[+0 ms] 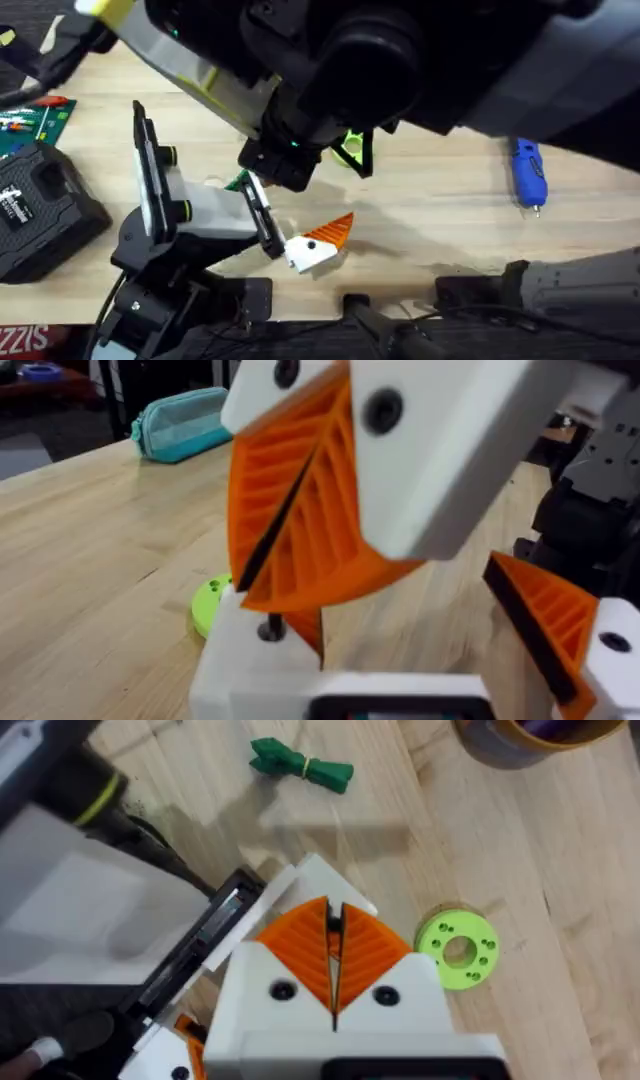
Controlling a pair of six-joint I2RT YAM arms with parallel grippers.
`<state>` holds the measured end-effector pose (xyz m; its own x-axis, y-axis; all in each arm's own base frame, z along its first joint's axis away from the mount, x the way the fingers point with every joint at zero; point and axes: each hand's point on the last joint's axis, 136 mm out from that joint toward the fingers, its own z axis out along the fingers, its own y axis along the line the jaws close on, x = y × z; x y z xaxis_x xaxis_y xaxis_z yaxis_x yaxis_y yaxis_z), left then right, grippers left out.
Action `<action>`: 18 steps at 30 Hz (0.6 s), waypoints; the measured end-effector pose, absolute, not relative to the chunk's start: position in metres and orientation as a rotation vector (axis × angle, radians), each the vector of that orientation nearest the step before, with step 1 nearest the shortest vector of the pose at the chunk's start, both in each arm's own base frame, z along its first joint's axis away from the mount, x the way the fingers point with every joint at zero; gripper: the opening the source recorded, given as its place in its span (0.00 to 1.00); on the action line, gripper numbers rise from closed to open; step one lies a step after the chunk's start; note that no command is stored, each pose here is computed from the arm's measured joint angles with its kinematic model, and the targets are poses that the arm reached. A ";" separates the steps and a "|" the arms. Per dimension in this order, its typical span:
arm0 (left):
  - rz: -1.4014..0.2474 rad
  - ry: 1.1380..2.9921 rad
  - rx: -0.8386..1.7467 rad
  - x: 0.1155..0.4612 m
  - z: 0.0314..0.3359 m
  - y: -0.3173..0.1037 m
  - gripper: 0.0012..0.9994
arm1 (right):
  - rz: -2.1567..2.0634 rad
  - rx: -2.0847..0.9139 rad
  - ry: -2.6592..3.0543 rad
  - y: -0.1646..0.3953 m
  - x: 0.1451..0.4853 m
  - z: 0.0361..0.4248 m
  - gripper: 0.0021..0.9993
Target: Pick up the gripper from the table and insert it into the empty holder that is missing its gripper. Then pick up a screw, insert it into the mounting hole, and use the screwdriver to tighten it. Finally, clean up the table by picking up the vegetable and placing it into the bucket.
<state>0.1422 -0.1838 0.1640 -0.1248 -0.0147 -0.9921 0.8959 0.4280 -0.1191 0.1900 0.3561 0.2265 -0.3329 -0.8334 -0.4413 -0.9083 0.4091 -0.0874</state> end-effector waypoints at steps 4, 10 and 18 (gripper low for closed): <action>-0.954 1.486 0.822 0.142 0.164 -0.184 0.99 | 0.243 -1.488 2.252 0.356 0.190 0.226 0.01; -0.954 1.486 0.822 0.142 0.164 -0.184 0.99 | 0.240 -1.492 2.257 0.355 0.189 0.226 0.01; -0.954 1.486 0.822 0.142 0.164 -0.184 0.99 | 0.230 -1.500 2.269 0.356 0.190 0.220 0.01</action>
